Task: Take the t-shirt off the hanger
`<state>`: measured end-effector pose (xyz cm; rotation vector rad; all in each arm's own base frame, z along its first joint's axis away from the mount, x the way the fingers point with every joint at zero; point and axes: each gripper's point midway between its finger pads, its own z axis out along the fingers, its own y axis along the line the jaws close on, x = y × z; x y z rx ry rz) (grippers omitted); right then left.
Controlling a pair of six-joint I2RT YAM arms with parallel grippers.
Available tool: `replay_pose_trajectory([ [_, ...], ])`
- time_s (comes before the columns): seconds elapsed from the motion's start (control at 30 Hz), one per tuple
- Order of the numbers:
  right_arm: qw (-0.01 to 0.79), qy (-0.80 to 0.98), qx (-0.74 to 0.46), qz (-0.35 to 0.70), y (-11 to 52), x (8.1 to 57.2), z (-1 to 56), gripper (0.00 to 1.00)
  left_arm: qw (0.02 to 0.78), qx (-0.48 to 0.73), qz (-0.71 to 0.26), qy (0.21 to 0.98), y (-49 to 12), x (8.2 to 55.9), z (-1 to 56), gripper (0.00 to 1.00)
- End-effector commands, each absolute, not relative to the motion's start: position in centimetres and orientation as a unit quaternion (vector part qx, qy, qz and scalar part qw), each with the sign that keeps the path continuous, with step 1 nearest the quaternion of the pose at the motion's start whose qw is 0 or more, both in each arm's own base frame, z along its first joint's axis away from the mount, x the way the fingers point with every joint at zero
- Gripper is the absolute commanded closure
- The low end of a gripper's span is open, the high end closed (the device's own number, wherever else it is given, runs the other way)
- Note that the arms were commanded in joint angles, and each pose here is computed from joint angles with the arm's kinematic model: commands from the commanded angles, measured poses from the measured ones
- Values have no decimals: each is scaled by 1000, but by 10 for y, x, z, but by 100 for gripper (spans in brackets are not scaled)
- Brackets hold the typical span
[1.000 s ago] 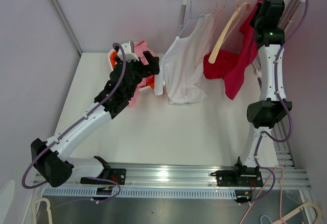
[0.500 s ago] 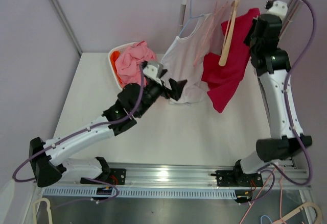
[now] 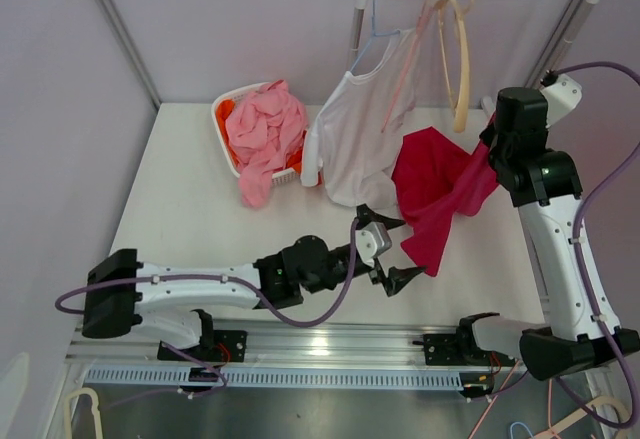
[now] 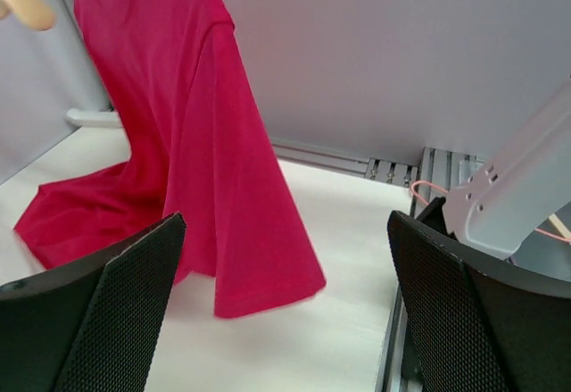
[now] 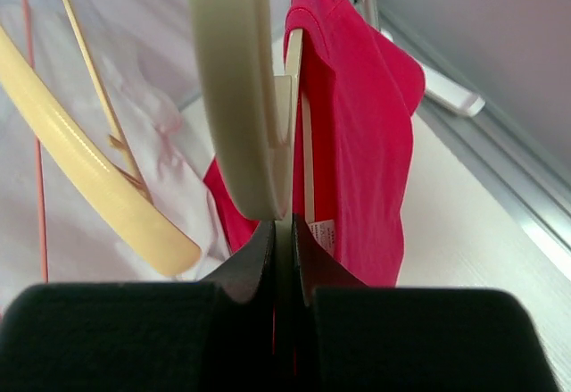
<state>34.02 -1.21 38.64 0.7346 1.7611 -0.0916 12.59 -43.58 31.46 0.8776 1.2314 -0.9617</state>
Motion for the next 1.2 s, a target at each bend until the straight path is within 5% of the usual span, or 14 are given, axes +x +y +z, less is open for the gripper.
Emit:
replay_pose_trajectory([
  [0.0, 603, 728, 325, 12, -4, 327, 406, 100, 665, 344, -451, 487, -448, 127, 350, 0],
  [0.27, 614, 724, 309, 57, 5, 305, 419, 100, 635, 360, -399, 554, -508, 153, 316, 1],
  [0.3, 615, 724, 306, 61, 6, 303, 422, 100, 621, 364, -379, 581, -513, 159, 300, 7],
  [0.33, 616, 725, 301, 68, 9, 303, 424, 100, 635, 345, -389, 571, -523, 163, 342, 26],
  [0.37, 621, 722, 297, 67, 8, 302, 430, 100, 615, 368, -366, 594, -529, 165, 320, 56],
  [0.4, 623, 721, 296, 66, 8, 303, 433, 100, 613, 363, -360, 602, -530, 168, 321, 99],
  [0.47, 620, 724, 299, 44, 3, 306, 436, 100, 635, 331, -373, 590, -522, 168, 351, 100],
  [0.53, 612, 730, 302, 16, -4, 309, 430, 100, 624, 350, -370, 592, -509, 151, 320, 100],
  [0.6, 604, 736, 305, -14, -11, 319, 424, 100, 658, 343, -403, 535, -489, 128, 362, 99],
  [0.67, 589, 747, 308, -30, -19, 324, 418, 100, 668, 375, -403, 502, -477, 92, 346, 99],
  [1.0, 517, 816, 258, -24, -16, 347, 404, 100, 671, 313, -376, 557, -427, 54, 266, 99],
  [1.17, 507, 823, 256, -37, -23, 343, 397, 100, 704, 298, -372, 526, -415, 48, 292, 100],
])
